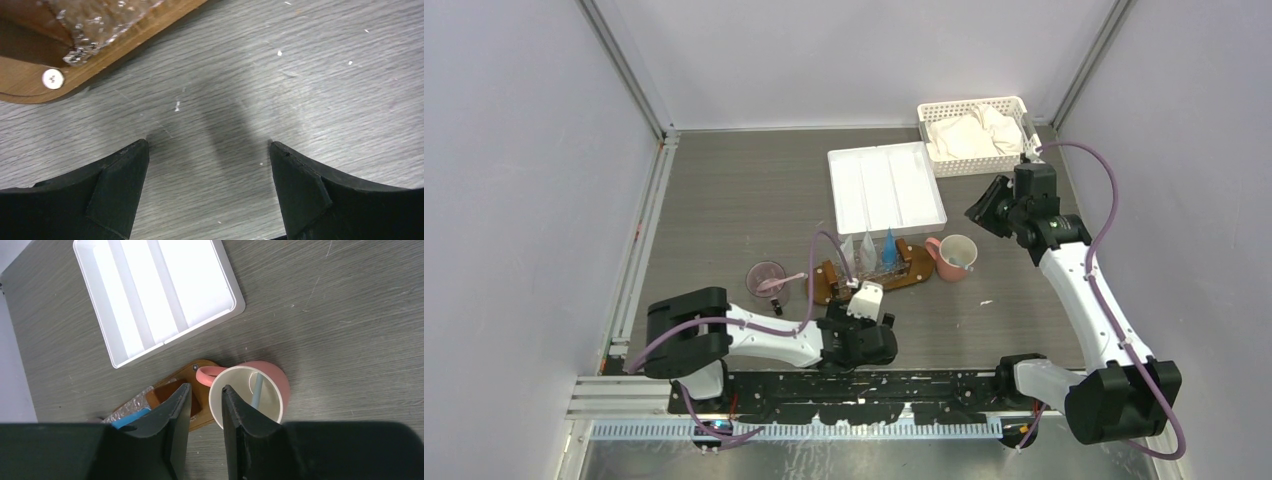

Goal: Prepare toiletry sets of a toothbrush and toothpaste on the tray

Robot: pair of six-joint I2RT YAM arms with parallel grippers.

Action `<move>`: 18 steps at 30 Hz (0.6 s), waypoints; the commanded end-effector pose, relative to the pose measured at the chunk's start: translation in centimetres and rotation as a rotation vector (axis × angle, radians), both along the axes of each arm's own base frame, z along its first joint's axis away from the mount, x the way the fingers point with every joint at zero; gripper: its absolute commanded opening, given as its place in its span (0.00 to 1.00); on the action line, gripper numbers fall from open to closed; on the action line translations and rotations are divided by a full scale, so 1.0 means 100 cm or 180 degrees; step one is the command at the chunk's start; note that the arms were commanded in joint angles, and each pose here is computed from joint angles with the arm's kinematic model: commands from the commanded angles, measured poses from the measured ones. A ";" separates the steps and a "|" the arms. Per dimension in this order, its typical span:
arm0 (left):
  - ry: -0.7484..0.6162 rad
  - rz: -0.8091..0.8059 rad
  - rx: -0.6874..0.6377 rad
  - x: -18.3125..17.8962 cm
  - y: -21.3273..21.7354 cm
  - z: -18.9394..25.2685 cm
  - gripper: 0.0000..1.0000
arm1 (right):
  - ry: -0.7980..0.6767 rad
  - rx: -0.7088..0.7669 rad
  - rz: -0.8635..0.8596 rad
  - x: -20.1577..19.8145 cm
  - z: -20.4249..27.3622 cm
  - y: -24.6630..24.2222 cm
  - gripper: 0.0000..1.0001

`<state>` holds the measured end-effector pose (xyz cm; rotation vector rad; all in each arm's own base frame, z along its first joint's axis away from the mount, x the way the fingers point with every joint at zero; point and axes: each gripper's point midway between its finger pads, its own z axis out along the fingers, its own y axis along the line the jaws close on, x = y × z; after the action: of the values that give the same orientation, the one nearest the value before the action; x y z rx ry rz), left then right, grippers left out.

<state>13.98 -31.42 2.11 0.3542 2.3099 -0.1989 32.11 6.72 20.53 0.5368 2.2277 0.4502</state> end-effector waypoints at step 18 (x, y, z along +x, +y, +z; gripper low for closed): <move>-0.0305 0.0462 0.0231 0.045 0.061 0.000 0.89 | -0.0074 0.0126 0.0091 0.011 -0.003 0.009 0.35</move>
<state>17.57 -26.98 2.22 0.2119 2.2596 -0.0958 32.57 7.35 19.77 0.5244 2.2395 0.4872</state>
